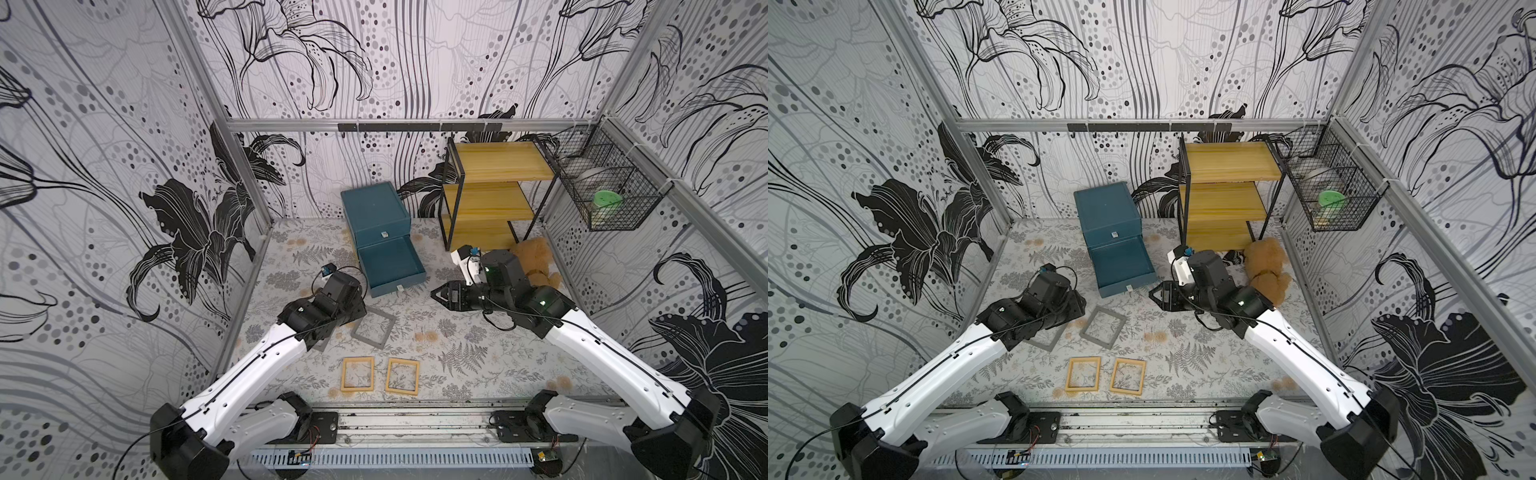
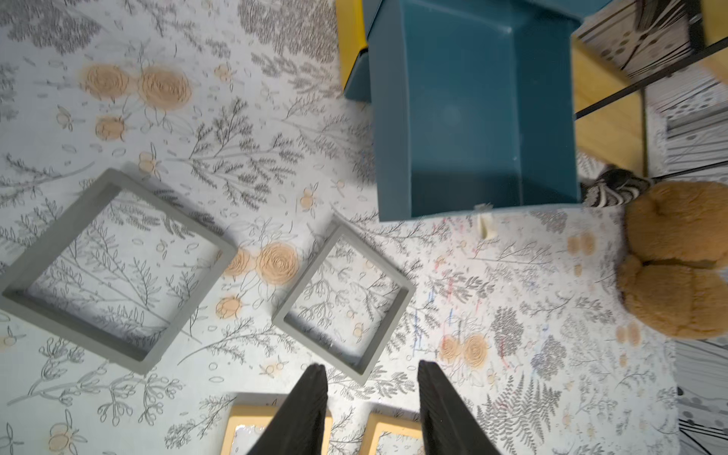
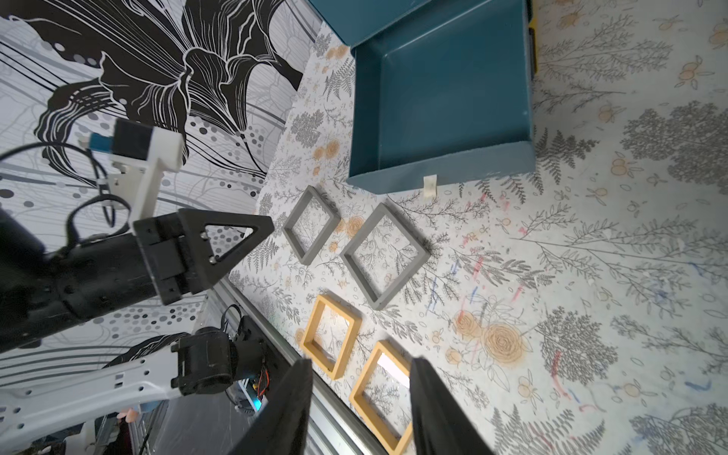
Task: Place the brooch boxes into the drawer by color
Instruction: Pick up the brooch box from the center of the board.
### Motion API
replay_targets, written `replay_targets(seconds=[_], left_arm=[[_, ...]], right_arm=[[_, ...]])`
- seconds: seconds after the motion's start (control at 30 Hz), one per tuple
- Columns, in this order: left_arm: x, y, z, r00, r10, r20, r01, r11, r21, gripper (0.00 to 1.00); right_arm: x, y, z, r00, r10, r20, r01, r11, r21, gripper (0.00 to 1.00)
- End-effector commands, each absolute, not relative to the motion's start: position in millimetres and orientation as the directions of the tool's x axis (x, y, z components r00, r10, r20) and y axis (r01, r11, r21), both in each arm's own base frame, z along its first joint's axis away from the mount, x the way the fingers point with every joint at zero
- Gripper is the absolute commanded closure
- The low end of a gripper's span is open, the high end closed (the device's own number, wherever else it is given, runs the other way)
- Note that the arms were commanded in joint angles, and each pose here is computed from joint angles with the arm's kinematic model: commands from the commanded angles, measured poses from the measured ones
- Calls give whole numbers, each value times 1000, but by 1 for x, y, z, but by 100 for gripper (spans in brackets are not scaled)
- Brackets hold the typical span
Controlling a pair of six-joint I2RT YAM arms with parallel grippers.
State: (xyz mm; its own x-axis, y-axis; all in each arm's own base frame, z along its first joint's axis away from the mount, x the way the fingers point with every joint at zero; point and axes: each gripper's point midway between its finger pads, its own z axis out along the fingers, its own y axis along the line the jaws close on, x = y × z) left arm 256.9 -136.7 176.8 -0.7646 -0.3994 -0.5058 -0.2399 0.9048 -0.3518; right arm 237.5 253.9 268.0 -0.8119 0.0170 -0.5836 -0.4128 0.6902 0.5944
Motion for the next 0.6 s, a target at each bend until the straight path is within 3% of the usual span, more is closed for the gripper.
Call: replay_targets(seconds=[0.0, 0.27, 0.57], left_arm=[[252, -138, 154, -754, -435, -491, -295, 893, -339, 58], [244, -135, 109, -783, -415, -464, -301, 905, -302, 58], [255, -137, 74, -850, -267, -454, -230, 964, -136, 55]], right_arm=[[223, 249, 256, -825, -33, -565, -428, 690, 584, 54], [218, 244, 255, -825, -19, -565, -420, 689, 590, 54], [216, 246, 248, -840, -17, -543, -406, 683, 607, 54]])
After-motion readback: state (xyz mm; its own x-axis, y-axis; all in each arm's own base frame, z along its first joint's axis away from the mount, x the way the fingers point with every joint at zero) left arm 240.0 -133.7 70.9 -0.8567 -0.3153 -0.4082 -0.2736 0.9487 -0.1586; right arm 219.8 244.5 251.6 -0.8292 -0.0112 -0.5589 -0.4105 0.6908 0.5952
